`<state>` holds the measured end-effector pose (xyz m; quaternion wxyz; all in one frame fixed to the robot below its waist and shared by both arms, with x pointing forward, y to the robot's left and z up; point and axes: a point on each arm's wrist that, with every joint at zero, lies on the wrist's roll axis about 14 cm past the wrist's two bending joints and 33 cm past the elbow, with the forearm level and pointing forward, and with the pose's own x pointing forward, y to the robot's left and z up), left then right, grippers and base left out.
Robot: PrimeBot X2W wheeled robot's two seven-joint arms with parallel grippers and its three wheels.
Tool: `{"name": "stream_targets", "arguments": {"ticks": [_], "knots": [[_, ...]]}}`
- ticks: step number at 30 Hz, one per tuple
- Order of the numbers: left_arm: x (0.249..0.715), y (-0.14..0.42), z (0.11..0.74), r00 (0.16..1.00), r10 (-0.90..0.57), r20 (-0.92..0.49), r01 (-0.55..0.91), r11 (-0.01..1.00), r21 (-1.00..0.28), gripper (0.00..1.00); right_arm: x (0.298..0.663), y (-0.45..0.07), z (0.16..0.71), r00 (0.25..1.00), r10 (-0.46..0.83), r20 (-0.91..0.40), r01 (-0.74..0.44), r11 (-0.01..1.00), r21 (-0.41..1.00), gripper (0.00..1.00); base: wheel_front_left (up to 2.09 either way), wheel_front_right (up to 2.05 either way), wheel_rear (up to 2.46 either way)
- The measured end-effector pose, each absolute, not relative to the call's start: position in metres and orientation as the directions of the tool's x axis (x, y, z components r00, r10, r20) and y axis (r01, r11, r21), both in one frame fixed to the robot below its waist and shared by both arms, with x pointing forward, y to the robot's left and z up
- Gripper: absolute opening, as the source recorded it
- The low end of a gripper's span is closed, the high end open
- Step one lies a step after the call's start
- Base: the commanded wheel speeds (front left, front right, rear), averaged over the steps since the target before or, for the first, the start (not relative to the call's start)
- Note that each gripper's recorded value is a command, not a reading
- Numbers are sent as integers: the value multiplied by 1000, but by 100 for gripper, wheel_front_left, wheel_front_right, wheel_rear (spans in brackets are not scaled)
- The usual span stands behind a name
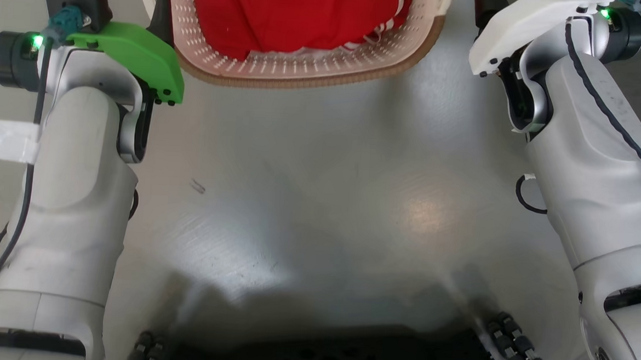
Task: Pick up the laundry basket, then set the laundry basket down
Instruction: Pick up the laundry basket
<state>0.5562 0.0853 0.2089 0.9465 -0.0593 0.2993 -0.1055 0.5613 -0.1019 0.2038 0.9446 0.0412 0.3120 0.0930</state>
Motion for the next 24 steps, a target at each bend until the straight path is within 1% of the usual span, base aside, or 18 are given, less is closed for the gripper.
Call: {"name": "stream_targets", "arguments": {"ticks": [3,8,14,24], "knots": [[553,87,193,778,-229,-585,155,972,-174,100,555,-99,185,756,207,-621,-156,978,136,100,0,0,0],[554,88,176,760,-232,-607,158,972,-173,100,557,-91,168,735,226,-639,-170,974,150,100,0,0,0],[546,91,160,731,-233,-642,163,972,-167,100,547,-81,149,693,256,-674,-191,967,171,100,0,0,0],[551,90,152,717,-233,-657,176,972,-154,100,549,-72,140,668,283,-688,-210,959,191,100,0,0,0]]}}
